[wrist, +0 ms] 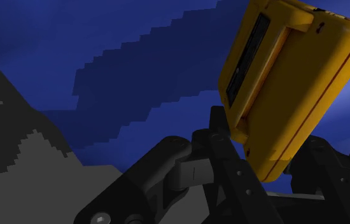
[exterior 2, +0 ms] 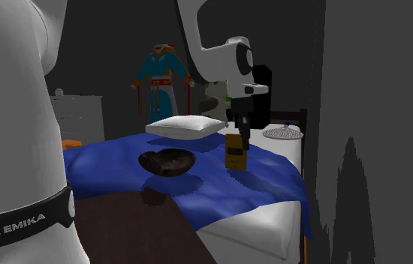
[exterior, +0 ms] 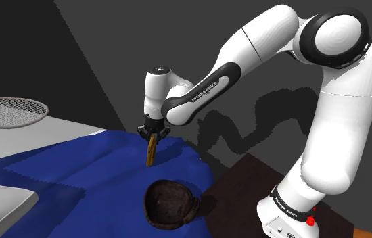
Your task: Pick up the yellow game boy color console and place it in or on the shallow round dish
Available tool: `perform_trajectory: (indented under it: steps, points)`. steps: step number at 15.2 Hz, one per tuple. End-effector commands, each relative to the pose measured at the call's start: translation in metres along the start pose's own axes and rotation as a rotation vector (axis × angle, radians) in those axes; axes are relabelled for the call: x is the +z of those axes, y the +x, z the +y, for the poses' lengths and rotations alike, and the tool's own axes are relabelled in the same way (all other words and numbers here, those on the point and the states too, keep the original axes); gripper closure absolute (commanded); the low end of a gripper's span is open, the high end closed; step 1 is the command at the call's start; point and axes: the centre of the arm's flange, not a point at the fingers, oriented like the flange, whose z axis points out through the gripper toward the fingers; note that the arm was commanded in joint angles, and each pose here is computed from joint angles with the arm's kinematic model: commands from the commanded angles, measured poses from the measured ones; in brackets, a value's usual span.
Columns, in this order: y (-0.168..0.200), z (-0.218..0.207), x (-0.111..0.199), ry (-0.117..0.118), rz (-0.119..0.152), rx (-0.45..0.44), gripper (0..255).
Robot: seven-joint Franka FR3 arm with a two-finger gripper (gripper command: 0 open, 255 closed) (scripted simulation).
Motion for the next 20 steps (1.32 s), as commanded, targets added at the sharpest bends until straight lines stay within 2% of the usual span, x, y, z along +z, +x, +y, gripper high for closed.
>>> perform_trajectory:
  steps: [1,3,20]
  points:
    - [0.000,0.000,0.000,-0.001,-0.001,0.000,255]
    - [0.000,0.000,0.001,-0.001,-0.001,0.000,255]
    - [0.010,0.002,-0.089,-0.001,-0.001,0.000,255]
